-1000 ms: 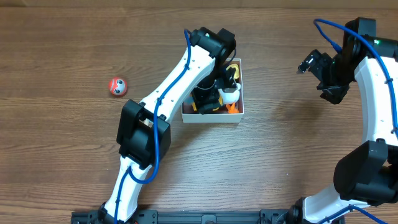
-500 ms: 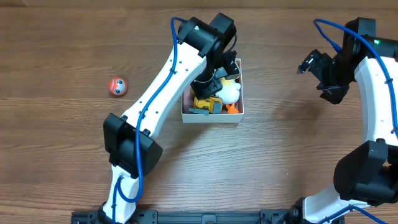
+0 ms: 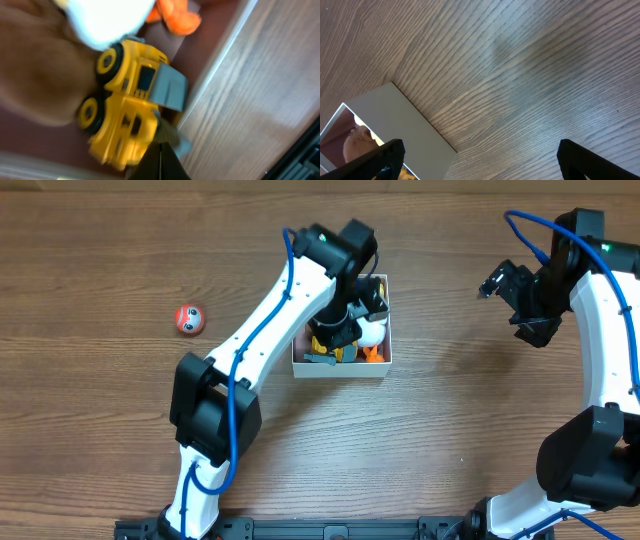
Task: Pack container
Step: 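Lower the truck into the box with the left gripper and release, then move the left gripper to the red ball and grasp it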
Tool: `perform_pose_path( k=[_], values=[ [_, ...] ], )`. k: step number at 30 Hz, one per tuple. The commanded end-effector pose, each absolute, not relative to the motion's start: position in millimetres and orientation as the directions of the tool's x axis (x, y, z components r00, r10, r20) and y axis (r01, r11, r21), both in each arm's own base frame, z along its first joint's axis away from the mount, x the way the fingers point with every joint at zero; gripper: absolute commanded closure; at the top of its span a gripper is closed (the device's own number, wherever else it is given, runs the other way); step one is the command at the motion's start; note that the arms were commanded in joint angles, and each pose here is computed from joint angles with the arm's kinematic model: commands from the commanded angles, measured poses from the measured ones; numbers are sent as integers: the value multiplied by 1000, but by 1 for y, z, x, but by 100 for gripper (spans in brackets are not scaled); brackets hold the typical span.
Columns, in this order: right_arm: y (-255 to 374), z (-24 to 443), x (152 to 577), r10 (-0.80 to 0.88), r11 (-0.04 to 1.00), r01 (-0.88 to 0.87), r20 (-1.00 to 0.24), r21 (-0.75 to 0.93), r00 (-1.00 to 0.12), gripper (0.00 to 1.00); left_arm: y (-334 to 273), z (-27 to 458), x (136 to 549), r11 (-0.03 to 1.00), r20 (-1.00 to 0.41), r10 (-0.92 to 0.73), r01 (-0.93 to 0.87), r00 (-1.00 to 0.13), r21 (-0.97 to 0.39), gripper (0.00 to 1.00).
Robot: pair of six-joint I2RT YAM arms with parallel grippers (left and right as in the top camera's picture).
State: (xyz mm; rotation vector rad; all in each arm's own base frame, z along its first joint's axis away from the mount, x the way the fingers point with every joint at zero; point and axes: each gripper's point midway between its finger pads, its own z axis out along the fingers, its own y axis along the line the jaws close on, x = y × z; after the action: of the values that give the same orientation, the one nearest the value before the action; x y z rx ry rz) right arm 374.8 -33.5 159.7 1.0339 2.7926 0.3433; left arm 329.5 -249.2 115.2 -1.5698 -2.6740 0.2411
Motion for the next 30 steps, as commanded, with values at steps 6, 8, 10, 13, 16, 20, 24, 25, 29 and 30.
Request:
perform_pose_path(
  k=[6, 8, 10, 13, 16, 20, 24, 25, 29, 30],
  values=[
    [-34, 169, 378, 659, 734, 618, -78, 281, -748, 0, -237, 56, 327, 521, 7, 851, 842, -526, -139, 96],
    [-34, 169, 378, 659, 734, 618, -78, 281, -748, 0, -237, 55, 328, 527, 4, 847, 839, -531, -137, 96],
    [-34, 169, 378, 659, 734, 618, -78, 281, -748, 0, -235, 59, 330, 535, 10, 843, 836, -538, -121, 96],
    [-34, 169, 378, 659, 734, 618, -78, 281, -748, 0, -231, 73, 335, 570, 21, 821, 817, -571, -82, 96],
    [-34, 169, 378, 660, 734, 618, -78, 282, -747, 0, -230, 103, 344, 601, -8, 798, 798, -602, -37, 79],
    [-34, 169, 378, 660, 734, 618, -78, 282, -747, 0, -229, 163, 358, 666, -118, 743, 746, -659, 30, 50],
    [-34, 169, 378, 660, 734, 618, -78, 282, -747, 0, -209, 208, 360, 729, -191, 681, 679, -707, 87, 28],
    [-34, 169, 378, 660, 734, 618, -78, 282, -747, 0, -200, 215, 358, 751, -195, 657, 653, -728, 94, 24],
    [-34, 169, 378, 660, 734, 618, -78, 282, -747, 0, -151, 230, 342, 821, -130, 571, 564, -811, 85, 0],
    [-34, 169, 378, 660, 734, 618, -78, 282, -747, 0, -141, 230, 340, 834, -107, 552, 546, -827, 81, 0]
  ],
)
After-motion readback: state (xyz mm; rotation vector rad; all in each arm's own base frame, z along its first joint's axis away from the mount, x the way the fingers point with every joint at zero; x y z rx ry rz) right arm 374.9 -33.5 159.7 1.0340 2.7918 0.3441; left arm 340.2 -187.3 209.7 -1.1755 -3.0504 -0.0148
